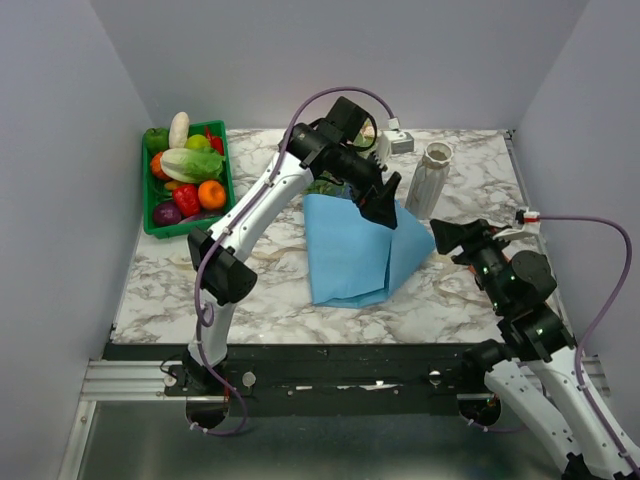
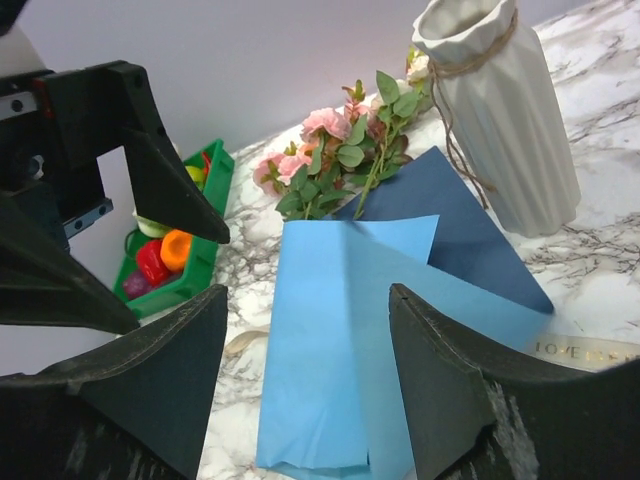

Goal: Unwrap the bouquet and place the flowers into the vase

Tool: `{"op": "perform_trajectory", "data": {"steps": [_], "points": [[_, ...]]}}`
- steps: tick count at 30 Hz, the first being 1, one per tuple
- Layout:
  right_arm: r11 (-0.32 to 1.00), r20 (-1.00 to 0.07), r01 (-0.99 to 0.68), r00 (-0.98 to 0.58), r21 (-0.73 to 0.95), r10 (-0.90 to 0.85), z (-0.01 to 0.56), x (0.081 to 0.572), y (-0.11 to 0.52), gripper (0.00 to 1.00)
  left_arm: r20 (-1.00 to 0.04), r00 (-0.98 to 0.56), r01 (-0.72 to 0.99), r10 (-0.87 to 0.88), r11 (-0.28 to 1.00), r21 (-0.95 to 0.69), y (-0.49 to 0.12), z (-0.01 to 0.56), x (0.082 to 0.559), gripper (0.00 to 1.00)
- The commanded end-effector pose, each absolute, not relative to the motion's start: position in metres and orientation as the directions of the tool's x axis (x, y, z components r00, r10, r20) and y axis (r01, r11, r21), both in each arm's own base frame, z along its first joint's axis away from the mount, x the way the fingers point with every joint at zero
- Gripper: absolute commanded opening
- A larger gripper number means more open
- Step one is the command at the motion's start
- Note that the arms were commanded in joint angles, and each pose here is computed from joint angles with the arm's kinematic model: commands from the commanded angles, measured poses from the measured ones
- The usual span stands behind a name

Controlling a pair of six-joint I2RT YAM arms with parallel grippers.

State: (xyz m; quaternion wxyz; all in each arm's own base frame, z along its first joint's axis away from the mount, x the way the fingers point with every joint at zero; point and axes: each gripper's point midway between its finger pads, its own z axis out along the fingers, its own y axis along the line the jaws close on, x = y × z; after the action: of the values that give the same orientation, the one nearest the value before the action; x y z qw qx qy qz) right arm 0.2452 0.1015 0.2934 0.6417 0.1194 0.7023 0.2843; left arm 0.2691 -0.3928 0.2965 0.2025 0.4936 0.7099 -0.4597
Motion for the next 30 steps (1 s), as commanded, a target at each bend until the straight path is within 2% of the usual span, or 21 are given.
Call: {"op": "perform_trajectory", "data": {"steps": [1, 5, 8, 10, 12, 16, 17, 21, 24, 30], "points": [[0.813, -0.825, -0.144, -0.14, 0.564, 0.548, 0.287, 0.238, 0.09, 0.74, -0.778, -0.412, 0.852, 0.474, -0.102, -0.513, -0.418, 0.326, 0.23, 0.99], [0.79, -0.803, -0.147, -0.124, 0.596, 0.583, 0.297, 0.231, 0.087, 0.74, -0.8, -0.382, 0.875, 0.463, -0.099, -0.474, -0.412, 0.332, 0.228, 0.99], [0.773, -0.801, -0.212, -0.144, 0.598, 0.581, 0.31, 0.229, 0.098, 0.75, -0.795, -0.369, 0.907, 0.481, 0.0, -0.421, -0.395, 0.319, 0.244, 0.99], [0.766, -0.801, -0.236, -0.215, 0.598, 0.559, 0.303, 0.235, 0.114, 0.77, -0.771, -0.386, 0.917, 0.507, 0.119, -0.381, -0.376, 0.302, 0.263, 0.99], [0.74, -0.785, -0.27, -0.289, 0.616, 0.548, 0.295, 0.24, 0.132, 0.79, -0.758, -0.401, 0.915, 0.515, 0.184, -0.359, -0.357, 0.297, 0.273, 0.99], [0.736, -0.716, -0.179, -0.462, 0.653, 0.523, 0.229, 0.263, 0.157, 0.79, -0.732, -0.501, 0.861, 0.462, 0.354, -0.366, -0.304, 0.291, 0.308, 0.99], [0.747, -0.704, -0.145, -0.488, 0.648, 0.516, 0.21, 0.271, 0.159, 0.8, -0.733, -0.53, 0.83, 0.428, 0.437, -0.345, -0.276, 0.293, 0.33, 0.99], [0.768, -0.677, -0.091, -0.547, 0.633, 0.493, 0.157, 0.283, 0.167, 0.8, -0.751, -0.559, 0.74, 0.352, 0.62, -0.261, -0.206, 0.309, 0.359, 0.99], [0.776, -0.647, -0.065, -0.598, 0.627, 0.472, 0.132, 0.286, 0.176, 0.77, -0.76, -0.545, 0.695, 0.354, 0.698, -0.173, -0.173, 0.314, 0.358, 0.99], [0.776, -0.629, -0.08, -0.64, 0.625, 0.441, 0.109, 0.292, 0.199, 0.67, -0.781, -0.514, 0.665, 0.354, 0.74, -0.102, -0.151, 0.318, 0.333, 0.99]]}}
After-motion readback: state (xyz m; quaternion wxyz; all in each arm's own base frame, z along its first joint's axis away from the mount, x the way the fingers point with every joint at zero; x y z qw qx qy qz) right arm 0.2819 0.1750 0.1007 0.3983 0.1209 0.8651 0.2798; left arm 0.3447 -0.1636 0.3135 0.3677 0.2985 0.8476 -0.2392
